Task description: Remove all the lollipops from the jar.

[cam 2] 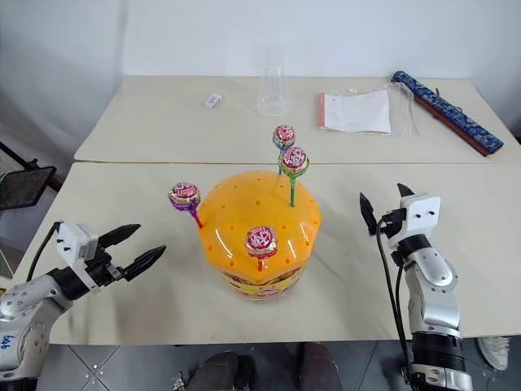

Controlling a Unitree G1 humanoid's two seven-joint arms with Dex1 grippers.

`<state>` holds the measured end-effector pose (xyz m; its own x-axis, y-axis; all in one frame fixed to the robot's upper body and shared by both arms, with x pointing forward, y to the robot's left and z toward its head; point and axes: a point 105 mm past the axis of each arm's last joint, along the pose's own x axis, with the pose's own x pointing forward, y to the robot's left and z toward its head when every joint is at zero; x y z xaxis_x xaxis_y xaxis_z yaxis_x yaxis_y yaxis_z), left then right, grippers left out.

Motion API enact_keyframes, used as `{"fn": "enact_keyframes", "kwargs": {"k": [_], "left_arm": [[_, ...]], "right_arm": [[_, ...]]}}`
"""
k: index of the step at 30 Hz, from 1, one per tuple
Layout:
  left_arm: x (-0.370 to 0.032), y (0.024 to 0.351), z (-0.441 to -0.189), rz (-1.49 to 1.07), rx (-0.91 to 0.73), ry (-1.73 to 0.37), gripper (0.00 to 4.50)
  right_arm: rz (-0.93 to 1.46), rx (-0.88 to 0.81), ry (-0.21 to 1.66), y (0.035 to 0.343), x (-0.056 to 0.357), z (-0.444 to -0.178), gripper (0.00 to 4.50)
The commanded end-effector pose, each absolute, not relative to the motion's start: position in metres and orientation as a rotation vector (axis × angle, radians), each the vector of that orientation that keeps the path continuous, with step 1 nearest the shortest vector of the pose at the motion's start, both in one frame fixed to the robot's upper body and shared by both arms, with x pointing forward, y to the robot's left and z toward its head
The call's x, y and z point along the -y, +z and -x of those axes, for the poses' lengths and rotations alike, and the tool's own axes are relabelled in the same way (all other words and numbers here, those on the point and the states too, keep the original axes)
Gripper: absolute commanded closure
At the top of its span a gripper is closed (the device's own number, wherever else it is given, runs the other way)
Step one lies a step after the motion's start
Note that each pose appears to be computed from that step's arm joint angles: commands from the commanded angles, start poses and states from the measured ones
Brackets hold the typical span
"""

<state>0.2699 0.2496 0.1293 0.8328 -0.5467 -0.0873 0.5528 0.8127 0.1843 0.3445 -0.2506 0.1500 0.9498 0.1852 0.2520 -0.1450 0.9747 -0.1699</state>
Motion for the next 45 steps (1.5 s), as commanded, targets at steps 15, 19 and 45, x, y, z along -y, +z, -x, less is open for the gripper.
{"fn": "enact_keyframes", "kwargs": {"k": [15,19,45], "left_arm": [[-0.259,0.213,-0.241,-0.069,-0.132,-1.19,0.04],[-0.283,0.227,-0.238,-0.012,-0.148,-1.167,0.04],[-0.146,0.275,-0.235,0.009,0.211,-1.719,0.04]], "right_arm": [[0.186,0.479,1.215,0.237,0.203,-0.199,0.0],[0.176,0.44,1.329,0.248,0.197,-0.171,0.0],[0.201,0.683,1.207,0.276,0.155,-0.142,0.0]]}}
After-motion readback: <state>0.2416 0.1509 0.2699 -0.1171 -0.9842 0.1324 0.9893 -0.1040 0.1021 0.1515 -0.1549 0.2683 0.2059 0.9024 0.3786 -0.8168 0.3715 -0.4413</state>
